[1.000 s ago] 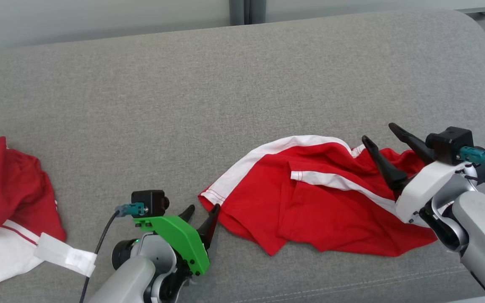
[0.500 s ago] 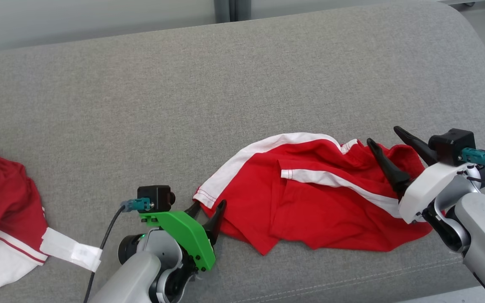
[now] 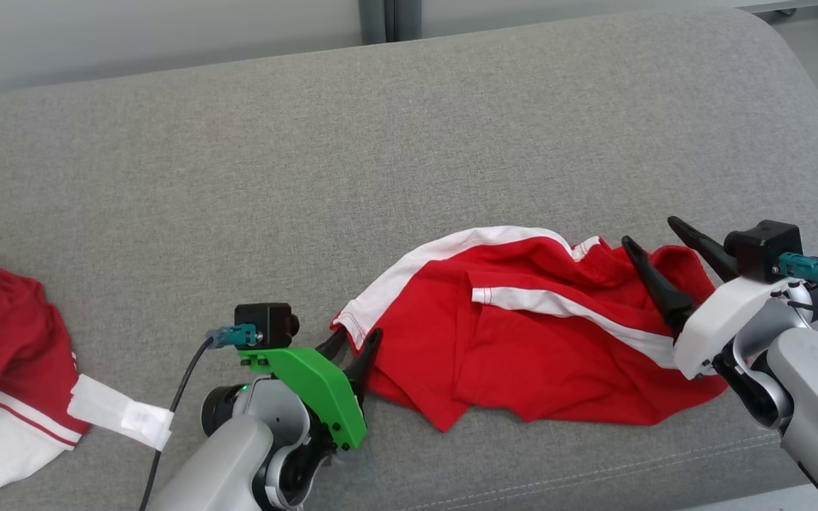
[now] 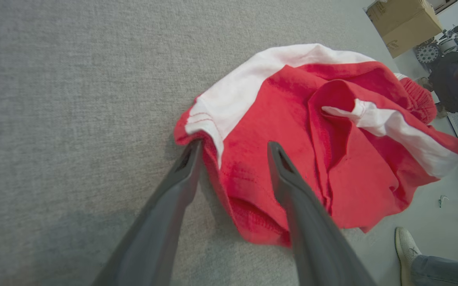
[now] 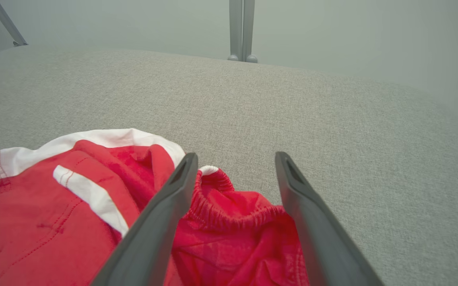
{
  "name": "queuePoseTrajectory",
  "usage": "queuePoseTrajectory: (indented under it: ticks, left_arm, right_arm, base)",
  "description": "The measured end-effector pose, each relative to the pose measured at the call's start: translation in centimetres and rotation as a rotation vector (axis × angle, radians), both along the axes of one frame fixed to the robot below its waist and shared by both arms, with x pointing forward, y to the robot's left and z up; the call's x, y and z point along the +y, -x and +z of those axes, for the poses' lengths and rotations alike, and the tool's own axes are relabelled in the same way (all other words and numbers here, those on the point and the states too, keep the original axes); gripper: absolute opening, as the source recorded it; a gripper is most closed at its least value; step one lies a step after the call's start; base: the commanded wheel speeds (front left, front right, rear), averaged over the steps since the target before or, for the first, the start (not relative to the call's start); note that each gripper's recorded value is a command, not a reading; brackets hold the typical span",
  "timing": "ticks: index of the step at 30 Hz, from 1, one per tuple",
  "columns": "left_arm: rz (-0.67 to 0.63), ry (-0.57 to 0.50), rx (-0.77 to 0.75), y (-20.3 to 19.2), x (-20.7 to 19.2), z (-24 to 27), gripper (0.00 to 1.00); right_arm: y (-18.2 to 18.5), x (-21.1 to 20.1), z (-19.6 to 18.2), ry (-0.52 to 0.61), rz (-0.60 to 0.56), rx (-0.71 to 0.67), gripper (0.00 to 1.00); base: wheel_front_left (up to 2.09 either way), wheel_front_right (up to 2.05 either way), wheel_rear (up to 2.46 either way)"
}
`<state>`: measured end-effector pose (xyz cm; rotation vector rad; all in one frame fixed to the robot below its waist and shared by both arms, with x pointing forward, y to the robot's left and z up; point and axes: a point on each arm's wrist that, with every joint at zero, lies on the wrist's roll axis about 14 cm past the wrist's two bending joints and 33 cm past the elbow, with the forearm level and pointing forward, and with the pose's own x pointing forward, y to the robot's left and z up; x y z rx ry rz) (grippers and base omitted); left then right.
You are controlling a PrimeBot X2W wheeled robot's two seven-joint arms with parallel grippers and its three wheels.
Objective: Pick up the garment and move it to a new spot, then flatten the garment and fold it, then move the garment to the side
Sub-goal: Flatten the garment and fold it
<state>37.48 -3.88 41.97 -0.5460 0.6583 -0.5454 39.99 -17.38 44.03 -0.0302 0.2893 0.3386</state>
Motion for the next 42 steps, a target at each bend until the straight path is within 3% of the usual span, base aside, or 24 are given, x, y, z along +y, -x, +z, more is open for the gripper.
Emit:
queuePoseTrajectory:
  ticks: [4,10,12,17,21,23,24,32,42]
  left_arm:
    - [0.005,-0.008,0.011,0.0,0.2,-0.4,0.71]
    - [0.022,-0.017,0.022,-0.2,0.5,-1.0,0.69]
    - [0.028,-0.021,0.028,-0.3,0.7,-1.2,0.56]
    - [0.035,-0.023,0.03,-0.3,0.7,-1.4,0.36]
    - [0.045,-0.028,0.035,-0.4,0.8,-1.8,0.27]
    - [0.045,-0.03,0.038,-0.4,0.8,-1.9,0.14]
    - [0.047,-0.027,0.036,-0.4,0.7,-1.9,0.0]
    - [0.057,-0.02,-0.024,-1.6,0.4,-0.6,0.0]
    - [0.073,0.0,-0.078,-2.5,0.8,1.2,0.0]
  right_arm:
    - [0.1,0.1,0.0,-0.001,0.001,0.0,1.0]
    - [0.2,-0.1,0.0,0.0,-0.004,0.001,1.0]
    - [0.2,-0.2,0.0,0.001,-0.007,0.001,1.0]
    - [0.4,-0.5,-0.1,0.002,-0.013,0.004,1.0]
    - [0.4,-0.6,-0.1,0.001,-0.017,0.003,1.0]
    - [0.4,-0.6,-0.1,0.001,-0.018,0.004,1.0]
    - [0.5,-0.6,-0.1,0.001,-0.019,0.004,1.0]
    - [0.3,-0.1,-0.1,-0.017,-0.015,0.003,1.0]
    - [-0.7,2.3,-0.2,-0.156,-0.013,0.047,0.99]
  base:
    - [0.0,0.0,0.0]
    - [0.0,0.0,0.0]
    - [0.0,0.0,0.0]
    - [0.0,0.0,0.0]
    - [0.0,0.0,0.0]
    - [0.0,0.0,0.0]
    - [0.0,0.0,0.0]
    - [0.0,0.0,0.0]
    - [0.0,0.0,0.0]
